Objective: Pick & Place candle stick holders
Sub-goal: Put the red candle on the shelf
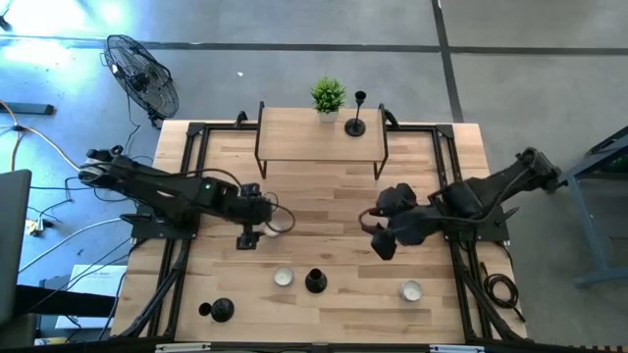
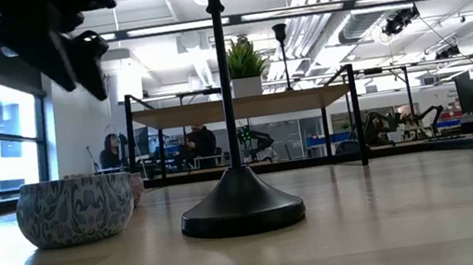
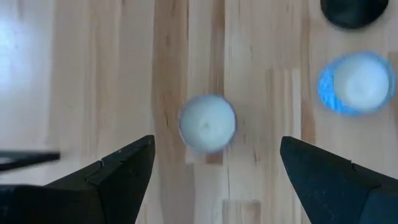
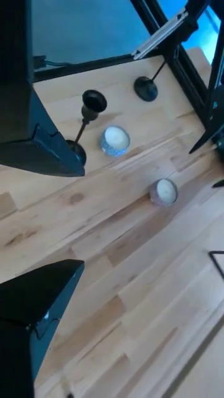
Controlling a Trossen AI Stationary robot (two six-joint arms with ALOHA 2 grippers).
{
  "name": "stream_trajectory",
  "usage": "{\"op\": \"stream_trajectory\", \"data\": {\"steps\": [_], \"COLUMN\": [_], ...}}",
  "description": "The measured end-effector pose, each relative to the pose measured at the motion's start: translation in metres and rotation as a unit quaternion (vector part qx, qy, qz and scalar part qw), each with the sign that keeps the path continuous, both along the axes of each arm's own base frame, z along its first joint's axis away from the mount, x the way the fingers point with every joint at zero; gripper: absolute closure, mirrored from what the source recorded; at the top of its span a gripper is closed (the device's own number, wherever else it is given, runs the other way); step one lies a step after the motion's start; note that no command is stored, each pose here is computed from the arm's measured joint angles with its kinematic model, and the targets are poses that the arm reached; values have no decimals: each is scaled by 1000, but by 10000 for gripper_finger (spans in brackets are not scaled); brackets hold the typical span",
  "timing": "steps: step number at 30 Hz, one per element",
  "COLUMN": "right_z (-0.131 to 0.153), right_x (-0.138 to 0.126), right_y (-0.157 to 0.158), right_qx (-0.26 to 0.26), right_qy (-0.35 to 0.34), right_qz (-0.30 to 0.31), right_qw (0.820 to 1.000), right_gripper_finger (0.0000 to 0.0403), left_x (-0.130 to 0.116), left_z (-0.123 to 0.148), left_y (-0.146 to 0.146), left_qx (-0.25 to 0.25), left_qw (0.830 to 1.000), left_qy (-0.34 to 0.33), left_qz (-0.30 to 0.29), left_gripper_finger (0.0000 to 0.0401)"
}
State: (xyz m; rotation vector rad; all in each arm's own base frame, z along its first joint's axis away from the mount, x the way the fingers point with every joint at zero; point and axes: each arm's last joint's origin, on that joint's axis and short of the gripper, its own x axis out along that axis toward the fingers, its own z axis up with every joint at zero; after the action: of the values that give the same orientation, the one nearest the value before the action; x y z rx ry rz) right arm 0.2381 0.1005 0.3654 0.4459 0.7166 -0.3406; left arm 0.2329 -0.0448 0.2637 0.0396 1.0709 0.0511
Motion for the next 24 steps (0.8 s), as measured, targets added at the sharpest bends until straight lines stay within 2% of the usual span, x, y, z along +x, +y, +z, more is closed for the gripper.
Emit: {"op": "stream_trajectory", "data": {"steps": [6,15,24], "right_z": [3,8,13], "right_x": [-5,-14,-23], "right_y": [15,23,21], "right_qx": [-37,-40,-42], "right_qy": [-22,-31,-38], "right_qz": [35,62,70], "right_qw": [998,997,996], "right_gripper_finger": [178,178,178], "left_x": [8,29,46], "left_z": [-12,-36,-58], "left_y": [3,8,17], "left_qx": [-21,-15,-36], "left_qw": [999,998,996], "left_qy": [35,64,83], "left_qz": [-9,-10,10], "left_gripper_finger": [59,59,59]}}
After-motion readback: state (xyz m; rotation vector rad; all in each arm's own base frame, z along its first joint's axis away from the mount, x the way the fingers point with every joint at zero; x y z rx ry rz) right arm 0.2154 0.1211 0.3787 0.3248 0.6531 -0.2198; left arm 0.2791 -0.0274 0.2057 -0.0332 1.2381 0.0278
